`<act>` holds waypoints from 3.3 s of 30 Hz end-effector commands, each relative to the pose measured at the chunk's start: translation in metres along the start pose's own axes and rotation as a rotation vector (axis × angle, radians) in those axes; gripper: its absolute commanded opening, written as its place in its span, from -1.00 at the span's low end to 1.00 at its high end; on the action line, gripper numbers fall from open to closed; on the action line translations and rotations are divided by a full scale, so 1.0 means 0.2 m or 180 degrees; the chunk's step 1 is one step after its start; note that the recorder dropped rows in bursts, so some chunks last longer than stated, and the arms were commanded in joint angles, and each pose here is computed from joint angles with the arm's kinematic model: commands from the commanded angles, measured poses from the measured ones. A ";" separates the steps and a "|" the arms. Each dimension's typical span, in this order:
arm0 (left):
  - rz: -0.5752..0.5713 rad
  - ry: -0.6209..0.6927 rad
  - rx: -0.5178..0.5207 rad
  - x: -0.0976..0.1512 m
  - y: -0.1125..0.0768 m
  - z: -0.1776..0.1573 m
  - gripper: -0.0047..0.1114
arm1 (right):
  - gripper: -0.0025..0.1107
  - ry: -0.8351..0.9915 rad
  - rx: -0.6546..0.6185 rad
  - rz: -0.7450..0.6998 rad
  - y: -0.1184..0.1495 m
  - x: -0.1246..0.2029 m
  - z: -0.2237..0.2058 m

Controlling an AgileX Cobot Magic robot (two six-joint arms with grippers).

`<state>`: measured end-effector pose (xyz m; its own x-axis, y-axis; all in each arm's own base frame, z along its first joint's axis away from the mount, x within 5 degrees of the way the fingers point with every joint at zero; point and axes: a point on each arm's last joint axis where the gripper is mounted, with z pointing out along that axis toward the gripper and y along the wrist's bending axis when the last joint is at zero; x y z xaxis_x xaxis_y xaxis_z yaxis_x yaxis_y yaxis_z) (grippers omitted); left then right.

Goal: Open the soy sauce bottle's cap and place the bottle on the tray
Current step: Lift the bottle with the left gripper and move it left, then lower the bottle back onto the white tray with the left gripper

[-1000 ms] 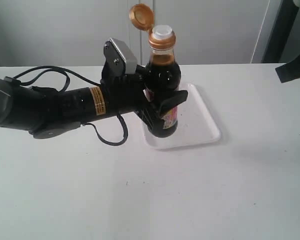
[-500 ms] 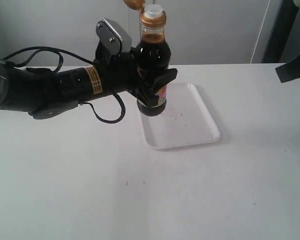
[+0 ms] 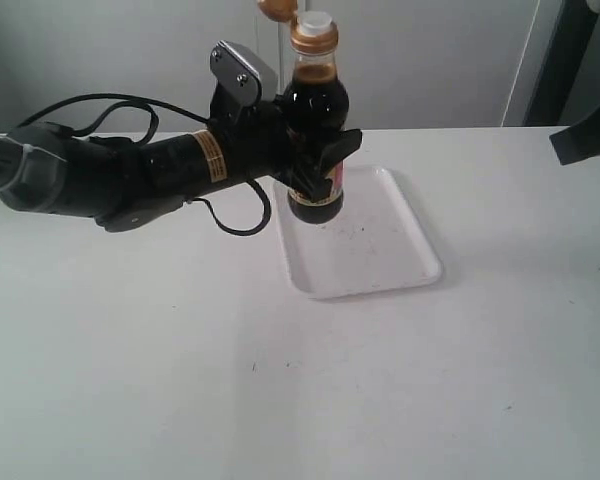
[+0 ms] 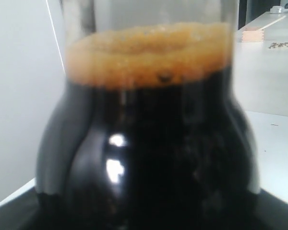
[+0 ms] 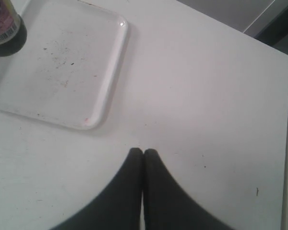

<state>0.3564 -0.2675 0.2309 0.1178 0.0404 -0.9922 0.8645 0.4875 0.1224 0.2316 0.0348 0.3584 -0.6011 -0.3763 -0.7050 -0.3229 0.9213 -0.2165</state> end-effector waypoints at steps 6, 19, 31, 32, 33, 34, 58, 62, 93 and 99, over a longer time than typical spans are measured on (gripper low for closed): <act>-0.0082 -0.0409 0.0023 -0.07 0.04 0.08 -0.92 | -0.96 -0.0041 0.0027 0.0019 -0.01 0.00 -0.01; -0.0156 -0.0353 0.0027 0.02 0.07 0.16 -0.92 | -0.96 -0.0041 0.0027 0.0017 -0.01 0.00 -0.01; -0.0281 -0.0388 0.0009 0.09 0.11 0.25 -0.92 | -0.96 -0.0025 0.0012 0.0032 -0.01 0.00 -0.01; -0.0288 -0.0386 0.0010 0.10 0.11 0.26 -0.92 | -0.96 -0.0025 0.0012 0.0032 -0.01 0.00 -0.01; -0.0287 -0.0371 0.0001 0.11 0.12 0.27 -0.92 | -0.96 -0.0025 0.0012 0.0032 -0.01 0.00 -0.01; -0.0292 -0.0363 0.0001 0.12 0.12 0.27 -0.92 | -0.96 -0.0025 0.0012 0.0032 -0.01 0.00 -0.01; -0.0559 -0.0147 -0.0114 0.27 0.15 0.31 -0.92 | -0.96 -0.0018 0.0010 0.0032 -0.01 0.01 -0.01; -0.0603 -0.0100 -0.0139 0.28 0.15 0.31 -0.82 | -0.96 -0.0018 0.0010 0.0032 -0.01 0.01 -0.01; -0.0616 -0.0470 -0.0084 0.15 0.15 0.30 0.89 | -0.96 -0.0014 0.0004 0.0038 -0.01 0.01 -0.01; -0.0530 -0.0473 -0.0099 0.06 0.15 0.29 0.89 | -0.96 -0.0015 -0.0001 0.0043 0.00 0.01 -0.01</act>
<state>0.4165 -0.3014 0.2087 0.0233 -0.1717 -0.9849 0.8568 0.5111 -0.0689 0.2316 0.0353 0.3585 -0.6018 -0.3709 -0.7073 -0.3232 0.9230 -0.2090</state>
